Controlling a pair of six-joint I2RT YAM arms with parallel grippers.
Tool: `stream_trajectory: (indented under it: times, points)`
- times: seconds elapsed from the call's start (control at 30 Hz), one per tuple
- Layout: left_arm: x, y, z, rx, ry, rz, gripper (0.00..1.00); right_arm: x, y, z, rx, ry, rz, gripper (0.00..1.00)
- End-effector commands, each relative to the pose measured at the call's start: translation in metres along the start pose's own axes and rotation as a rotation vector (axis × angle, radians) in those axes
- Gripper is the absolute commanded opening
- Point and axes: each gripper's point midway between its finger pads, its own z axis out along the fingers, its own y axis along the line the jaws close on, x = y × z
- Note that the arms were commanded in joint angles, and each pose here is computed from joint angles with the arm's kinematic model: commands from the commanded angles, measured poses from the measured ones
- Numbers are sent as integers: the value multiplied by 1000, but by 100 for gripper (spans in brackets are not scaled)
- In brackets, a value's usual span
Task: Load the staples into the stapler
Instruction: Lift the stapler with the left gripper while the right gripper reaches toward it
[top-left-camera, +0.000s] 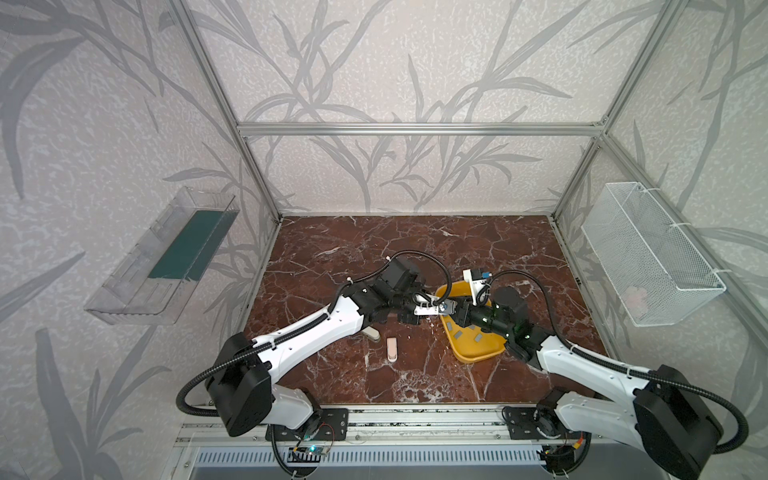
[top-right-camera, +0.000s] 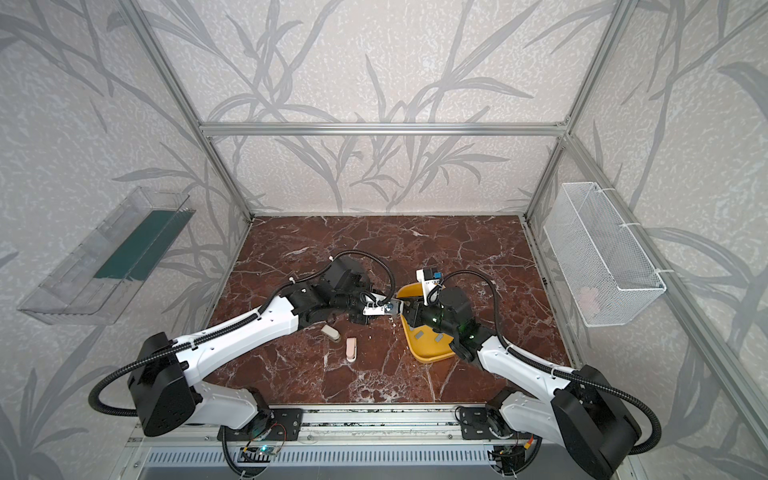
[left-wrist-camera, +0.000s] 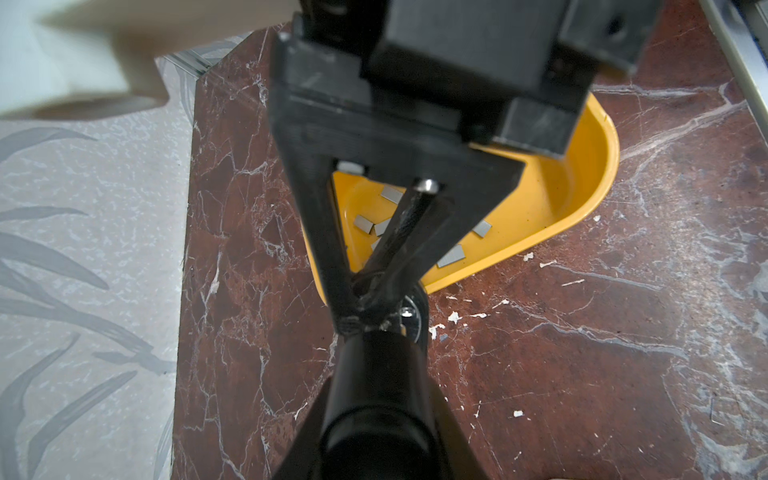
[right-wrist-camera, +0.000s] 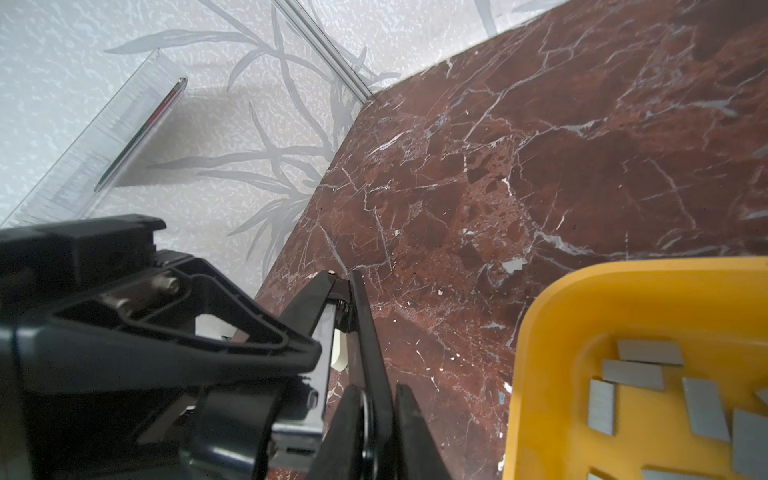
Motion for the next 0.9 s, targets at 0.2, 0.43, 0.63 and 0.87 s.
stream_trajectory:
  times: [0.2,0.43,0.63,0.87]
  points:
    - [-16,19,-11,-92,-48,40,0,-6,3,3,-26,-48,43,0]
    - [-20,28,-21,-124,-65,13,0,-2,-8,6,15,-45,69,0]
    - [-35,13,-50,-33,-217,22,0,2,-27,5,114,-38,73,0]
    - [-34,25,-77,-71,-286,-2,0,3,-37,4,164,-41,68,0]
